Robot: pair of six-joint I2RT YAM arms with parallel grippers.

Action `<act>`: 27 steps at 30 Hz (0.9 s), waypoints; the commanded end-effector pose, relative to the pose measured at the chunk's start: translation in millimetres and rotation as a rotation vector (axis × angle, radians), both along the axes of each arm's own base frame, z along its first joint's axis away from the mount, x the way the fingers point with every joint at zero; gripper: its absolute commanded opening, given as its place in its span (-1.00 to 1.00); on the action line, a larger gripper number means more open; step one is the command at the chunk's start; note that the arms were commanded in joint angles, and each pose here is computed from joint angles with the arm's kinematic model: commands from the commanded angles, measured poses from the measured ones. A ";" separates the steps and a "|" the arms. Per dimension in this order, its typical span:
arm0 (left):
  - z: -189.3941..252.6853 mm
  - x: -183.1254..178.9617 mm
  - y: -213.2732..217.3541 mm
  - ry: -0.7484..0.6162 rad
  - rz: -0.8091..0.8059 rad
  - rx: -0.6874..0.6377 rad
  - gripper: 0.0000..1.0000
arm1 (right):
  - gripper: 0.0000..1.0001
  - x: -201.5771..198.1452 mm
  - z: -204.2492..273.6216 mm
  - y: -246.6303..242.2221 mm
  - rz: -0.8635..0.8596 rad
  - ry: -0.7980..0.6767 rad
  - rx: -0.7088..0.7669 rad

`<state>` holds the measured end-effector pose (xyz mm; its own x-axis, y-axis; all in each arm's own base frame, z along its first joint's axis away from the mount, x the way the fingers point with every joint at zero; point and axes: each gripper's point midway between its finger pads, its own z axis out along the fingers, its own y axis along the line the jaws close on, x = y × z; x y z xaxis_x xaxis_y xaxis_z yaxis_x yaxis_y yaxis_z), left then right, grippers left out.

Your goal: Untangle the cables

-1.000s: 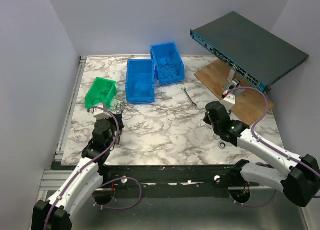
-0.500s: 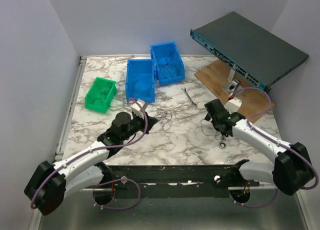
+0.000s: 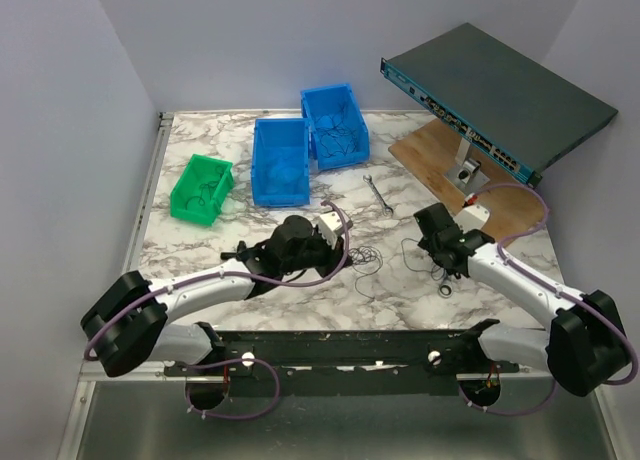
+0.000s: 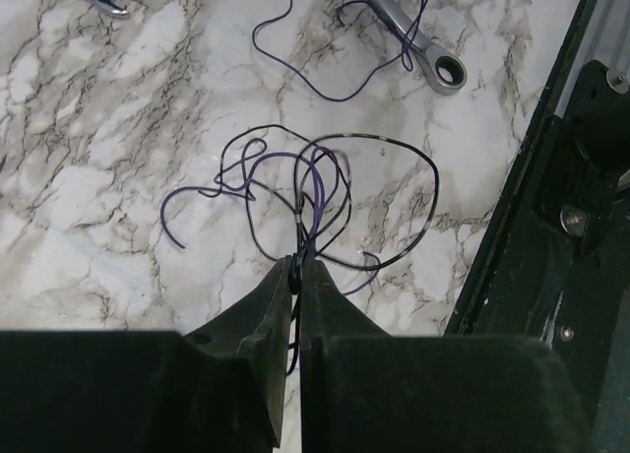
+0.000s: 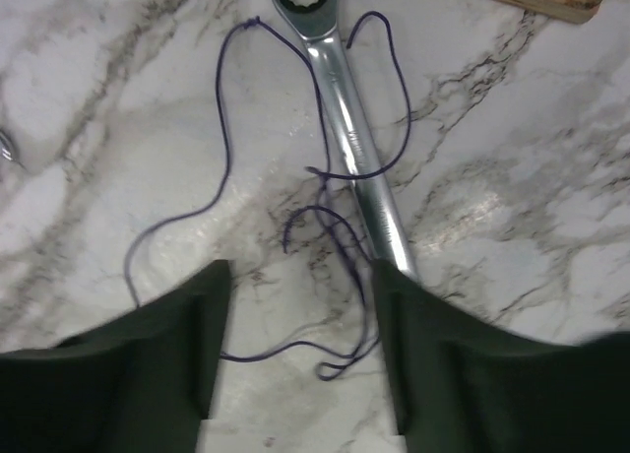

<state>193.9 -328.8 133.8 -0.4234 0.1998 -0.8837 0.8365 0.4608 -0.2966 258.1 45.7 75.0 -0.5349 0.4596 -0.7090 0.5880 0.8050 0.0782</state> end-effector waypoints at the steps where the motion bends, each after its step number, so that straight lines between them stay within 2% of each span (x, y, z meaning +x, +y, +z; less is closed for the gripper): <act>1: -5.1 4.8 2.8 0.006 0.023 0.062 -0.55 | -0.01 -0.2 -7.2 2.9 -0.045 -0.027 0.065; 2: -4.8 4.4 4.3 0.003 0.027 0.062 -0.34 | -0.14 1.0 -5.1 3.7 -0.047 -0.033 0.070; 3: -2.4 4.8 6.4 -0.006 0.037 0.054 -0.13 | -0.38 1.9 -3.3 4.7 -0.045 -0.036 0.074; 5: 4.1 7.3 11.7 -0.034 0.071 0.026 0.25 | -0.97 4.5 1.6 8.4 -0.032 -0.043 0.088; 6: 5.2 9.8 16.5 -0.045 0.099 0.020 0.43 | -0.98 6.7 5.1 11.7 -0.014 -0.049 0.097; 9: 13.4 21.9 36.0 -0.086 0.217 0.000 0.66 | -0.99 14.3 21.8 22.9 0.053 -0.080 0.130; 13: 23.4 44.5 73.6 -0.108 0.424 -0.049 0.76 | -0.99 27.9 57.0 52.9 0.230 -0.142 0.206; 18: 36.2 66.6 140.0 -0.124 0.727 -0.159 0.77 | -0.99 43.0 118.6 94.8 0.409 -0.228 0.321; 23: 42.4 70.8 199.0 -0.167 0.986 -0.274 0.64 | -0.99 59.8 180.2 146.8 0.643 -0.331 0.392; 27: 41.6 67.5 240.3 -0.191 1.190 -0.312 0.62 | -0.99 69.1 218.6 194.0 0.837 -0.419 0.466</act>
